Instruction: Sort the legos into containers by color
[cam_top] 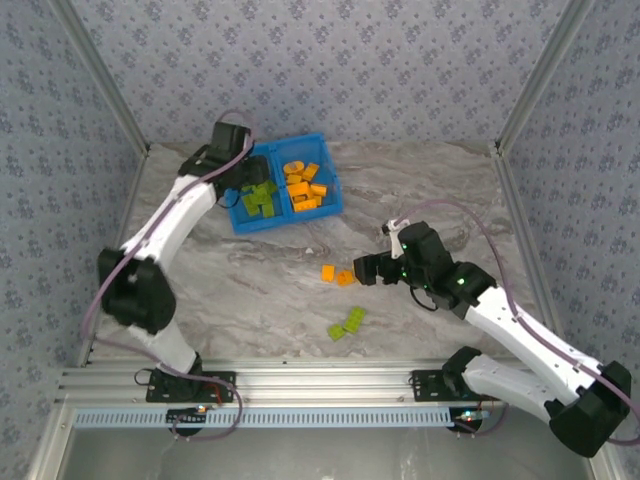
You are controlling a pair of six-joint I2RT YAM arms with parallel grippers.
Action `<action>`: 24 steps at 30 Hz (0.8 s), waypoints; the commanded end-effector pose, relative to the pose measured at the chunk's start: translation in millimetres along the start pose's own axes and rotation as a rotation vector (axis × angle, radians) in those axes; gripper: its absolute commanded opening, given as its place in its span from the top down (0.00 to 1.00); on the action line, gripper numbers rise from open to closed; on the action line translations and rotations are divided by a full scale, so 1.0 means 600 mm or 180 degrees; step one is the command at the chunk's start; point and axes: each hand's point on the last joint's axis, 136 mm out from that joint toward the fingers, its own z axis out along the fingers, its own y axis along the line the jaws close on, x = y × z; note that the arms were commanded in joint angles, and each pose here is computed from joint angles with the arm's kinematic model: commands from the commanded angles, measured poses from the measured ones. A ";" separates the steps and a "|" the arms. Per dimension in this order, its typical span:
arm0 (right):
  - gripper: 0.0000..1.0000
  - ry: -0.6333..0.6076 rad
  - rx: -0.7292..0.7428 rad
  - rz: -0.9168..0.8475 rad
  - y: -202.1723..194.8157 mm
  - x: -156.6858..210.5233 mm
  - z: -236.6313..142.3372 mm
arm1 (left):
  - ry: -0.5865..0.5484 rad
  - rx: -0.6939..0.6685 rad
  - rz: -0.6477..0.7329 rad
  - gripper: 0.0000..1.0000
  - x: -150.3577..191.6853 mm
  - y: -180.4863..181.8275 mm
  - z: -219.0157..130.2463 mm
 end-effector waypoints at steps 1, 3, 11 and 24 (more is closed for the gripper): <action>0.00 0.0110 0.0068 -0.0104 0.017 -0.004 0.013 | -0.0227 0.0620 0.0269 0.43 0.007 -0.074 -0.099; 0.00 0.0235 0.0060 -0.0286 0.033 0.000 0.034 | -0.0235 0.0821 0.0542 0.39 0.039 -0.097 -0.146; 0.12 0.0687 0.0684 -0.0207 0.039 -0.016 0.148 | -0.0073 0.0872 0.1062 0.01 0.149 -0.049 -0.263; 0.33 0.1398 0.1440 0.0441 0.041 0.050 0.290 | 0.0239 0.0956 0.1613 0.01 0.253 -0.015 -0.238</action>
